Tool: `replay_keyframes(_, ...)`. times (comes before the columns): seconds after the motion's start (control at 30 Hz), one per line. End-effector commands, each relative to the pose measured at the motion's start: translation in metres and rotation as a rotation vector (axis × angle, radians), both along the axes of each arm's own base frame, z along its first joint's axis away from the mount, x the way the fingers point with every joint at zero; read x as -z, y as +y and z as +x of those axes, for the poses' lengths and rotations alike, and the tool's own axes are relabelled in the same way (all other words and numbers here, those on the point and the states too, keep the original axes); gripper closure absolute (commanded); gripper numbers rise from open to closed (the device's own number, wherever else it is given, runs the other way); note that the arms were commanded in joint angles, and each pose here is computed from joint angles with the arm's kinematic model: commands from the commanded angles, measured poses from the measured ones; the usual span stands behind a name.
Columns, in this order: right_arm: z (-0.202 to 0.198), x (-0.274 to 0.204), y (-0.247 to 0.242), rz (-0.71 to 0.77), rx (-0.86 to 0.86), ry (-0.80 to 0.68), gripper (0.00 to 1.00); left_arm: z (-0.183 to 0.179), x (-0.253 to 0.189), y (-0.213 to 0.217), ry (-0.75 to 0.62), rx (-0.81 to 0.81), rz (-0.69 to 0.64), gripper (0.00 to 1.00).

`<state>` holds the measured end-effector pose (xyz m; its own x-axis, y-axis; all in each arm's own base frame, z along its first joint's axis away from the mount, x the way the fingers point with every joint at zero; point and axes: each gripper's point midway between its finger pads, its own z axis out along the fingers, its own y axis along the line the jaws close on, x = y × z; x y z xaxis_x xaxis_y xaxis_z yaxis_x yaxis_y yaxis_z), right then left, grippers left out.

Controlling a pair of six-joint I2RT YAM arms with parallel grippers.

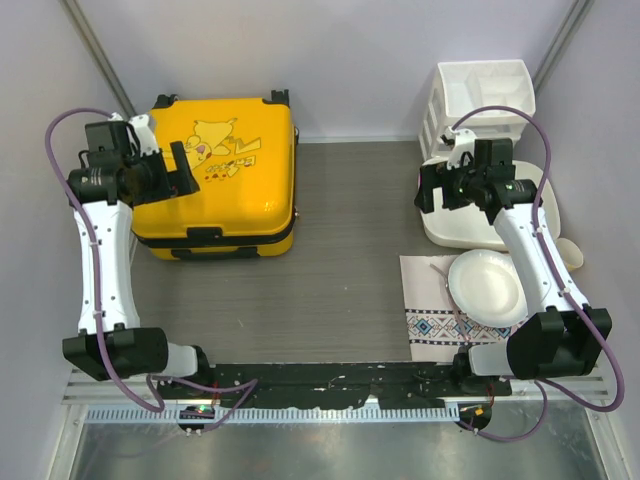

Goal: Open, take out, and arrange the luggage

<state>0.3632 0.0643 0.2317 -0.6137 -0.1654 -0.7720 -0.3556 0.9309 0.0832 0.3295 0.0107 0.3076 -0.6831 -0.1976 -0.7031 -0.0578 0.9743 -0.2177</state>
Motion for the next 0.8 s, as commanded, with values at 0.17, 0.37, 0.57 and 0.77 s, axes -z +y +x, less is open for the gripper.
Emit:
replay_keyframes(0.17,0.000,-0.004,0.014,0.004,-0.054,-0.010,0.02,0.072,-0.045,0.090,-0.107,-0.171,0.006,0.00)
replay_keyframes(0.37,0.002,0.001,0.028,-0.010,-0.089,-0.005,0.02,0.114,-0.047,0.159,-0.149,-0.277,0.064,0.00)
replay_keyframes(0.57,0.012,0.008,0.036,-0.046,-0.097,0.002,0.02,0.147,-0.006,0.205,-0.123,-0.341,0.142,0.00)
replay_keyframes(0.77,0.022,0.014,0.043,-0.059,-0.105,0.016,0.02,0.171,0.036,0.236,-0.090,-0.387,0.217,0.01)
